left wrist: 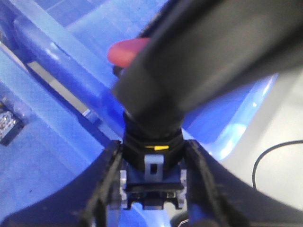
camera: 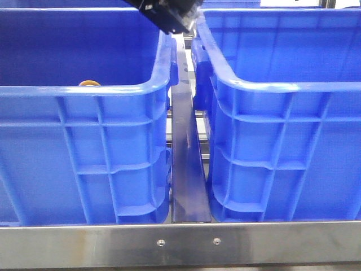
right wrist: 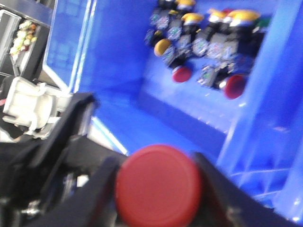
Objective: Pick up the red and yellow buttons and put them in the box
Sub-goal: 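Grasp the red button with the right gripper and open the left gripper, then carry the red button with the right gripper and set it in the empty crate, then lower the left gripper into the button crate and grasp a yellow-capped button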
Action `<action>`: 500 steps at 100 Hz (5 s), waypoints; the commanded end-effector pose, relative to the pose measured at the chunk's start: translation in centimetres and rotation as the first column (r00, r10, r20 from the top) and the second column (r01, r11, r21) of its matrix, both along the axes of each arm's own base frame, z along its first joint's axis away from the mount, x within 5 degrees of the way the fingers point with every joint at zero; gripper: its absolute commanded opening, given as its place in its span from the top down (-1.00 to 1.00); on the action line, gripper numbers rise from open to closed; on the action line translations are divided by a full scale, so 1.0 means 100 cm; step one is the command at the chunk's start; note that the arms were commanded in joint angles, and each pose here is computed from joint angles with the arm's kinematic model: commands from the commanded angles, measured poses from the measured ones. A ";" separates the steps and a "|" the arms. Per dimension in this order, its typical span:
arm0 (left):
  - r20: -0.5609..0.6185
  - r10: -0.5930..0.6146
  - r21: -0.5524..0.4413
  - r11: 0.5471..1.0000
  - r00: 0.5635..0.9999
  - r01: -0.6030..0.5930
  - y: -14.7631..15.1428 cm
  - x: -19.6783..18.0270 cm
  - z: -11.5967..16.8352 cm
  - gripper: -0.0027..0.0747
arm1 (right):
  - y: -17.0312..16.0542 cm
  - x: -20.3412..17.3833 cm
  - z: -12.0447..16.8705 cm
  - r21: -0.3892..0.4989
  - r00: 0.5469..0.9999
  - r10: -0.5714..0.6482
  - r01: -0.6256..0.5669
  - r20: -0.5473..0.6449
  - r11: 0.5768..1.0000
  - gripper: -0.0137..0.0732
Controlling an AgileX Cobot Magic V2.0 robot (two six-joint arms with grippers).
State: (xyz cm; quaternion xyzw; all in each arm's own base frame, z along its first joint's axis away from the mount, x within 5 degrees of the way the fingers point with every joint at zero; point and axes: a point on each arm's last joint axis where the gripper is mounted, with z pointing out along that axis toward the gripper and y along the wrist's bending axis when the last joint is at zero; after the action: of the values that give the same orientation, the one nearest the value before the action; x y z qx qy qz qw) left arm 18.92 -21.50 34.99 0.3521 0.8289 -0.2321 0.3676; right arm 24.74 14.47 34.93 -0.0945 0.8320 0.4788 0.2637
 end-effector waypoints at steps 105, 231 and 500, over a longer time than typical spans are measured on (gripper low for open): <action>0.037 0.001 -0.079 0.997 0.999 0.002 0.001 -0.006 0.019 -0.45 | -0.080 0.012 0.026 -0.214 0.744 -0.334 0.533 0.579 0.819 0.51; 0.043 -0.040 -0.095 0.994 0.998 0.044 -0.008 -0.015 0.020 -0.44 | -0.092 0.151 -0.086 -0.313 0.601 -0.519 0.782 0.608 0.539 0.51; -0.187 0.595 0.193 0.802 0.782 -0.565 0.076 0.070 -0.001 -0.43 | -0.121 -0.081 -0.020 -0.101 0.482 -0.469 0.770 0.740 0.631 -0.52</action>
State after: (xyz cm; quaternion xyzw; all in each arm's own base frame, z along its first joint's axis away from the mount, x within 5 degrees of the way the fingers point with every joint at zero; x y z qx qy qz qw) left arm 24.95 -14.30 33.62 0.0923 0.9533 -0.0887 0.2736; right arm 16.51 2.75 31.79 -0.0010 0.7597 0.1058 0.6416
